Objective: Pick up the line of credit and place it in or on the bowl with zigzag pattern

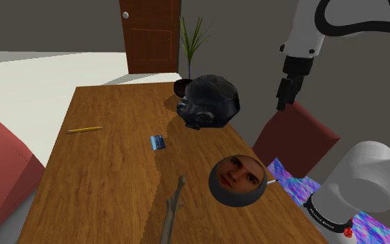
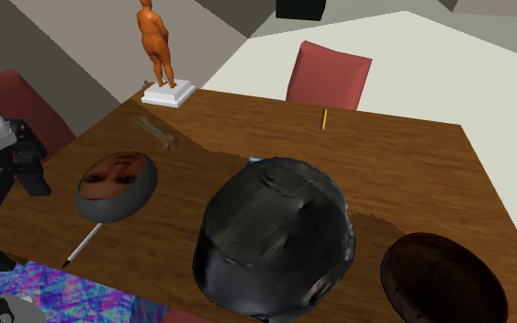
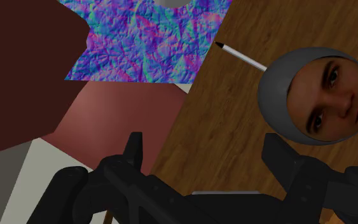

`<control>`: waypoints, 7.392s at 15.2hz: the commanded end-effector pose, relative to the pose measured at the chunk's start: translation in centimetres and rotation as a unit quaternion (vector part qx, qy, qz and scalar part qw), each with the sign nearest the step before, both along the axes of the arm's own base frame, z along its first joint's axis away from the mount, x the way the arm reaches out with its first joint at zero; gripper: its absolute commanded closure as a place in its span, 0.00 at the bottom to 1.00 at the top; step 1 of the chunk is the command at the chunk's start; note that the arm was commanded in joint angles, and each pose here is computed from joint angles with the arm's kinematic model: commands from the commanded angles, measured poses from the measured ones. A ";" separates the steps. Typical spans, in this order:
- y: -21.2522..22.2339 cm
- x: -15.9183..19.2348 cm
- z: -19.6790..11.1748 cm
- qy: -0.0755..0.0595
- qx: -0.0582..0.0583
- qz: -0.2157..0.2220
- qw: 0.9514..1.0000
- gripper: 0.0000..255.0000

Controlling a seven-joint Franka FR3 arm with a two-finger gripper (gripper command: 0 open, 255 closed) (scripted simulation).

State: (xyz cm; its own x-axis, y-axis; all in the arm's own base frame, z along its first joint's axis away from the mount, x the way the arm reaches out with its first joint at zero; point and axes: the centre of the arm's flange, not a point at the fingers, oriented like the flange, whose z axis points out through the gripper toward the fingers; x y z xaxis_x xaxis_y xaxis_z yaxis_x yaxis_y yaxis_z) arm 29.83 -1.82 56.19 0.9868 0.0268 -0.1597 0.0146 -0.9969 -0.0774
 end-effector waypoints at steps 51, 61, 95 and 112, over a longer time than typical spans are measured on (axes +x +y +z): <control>34.0 24.6 -24.5 -0.350 -0.106 -0.202 0.909 0.00; 34.0 24.6 -24.5 -0.350 -0.106 -0.202 0.909 1.00; 31.8 26.0 -9.3 -0.350 -0.106 -0.202 0.909 1.00; 12.8 38.0 -8.4 -0.350 -0.106 -0.202 0.909 1.00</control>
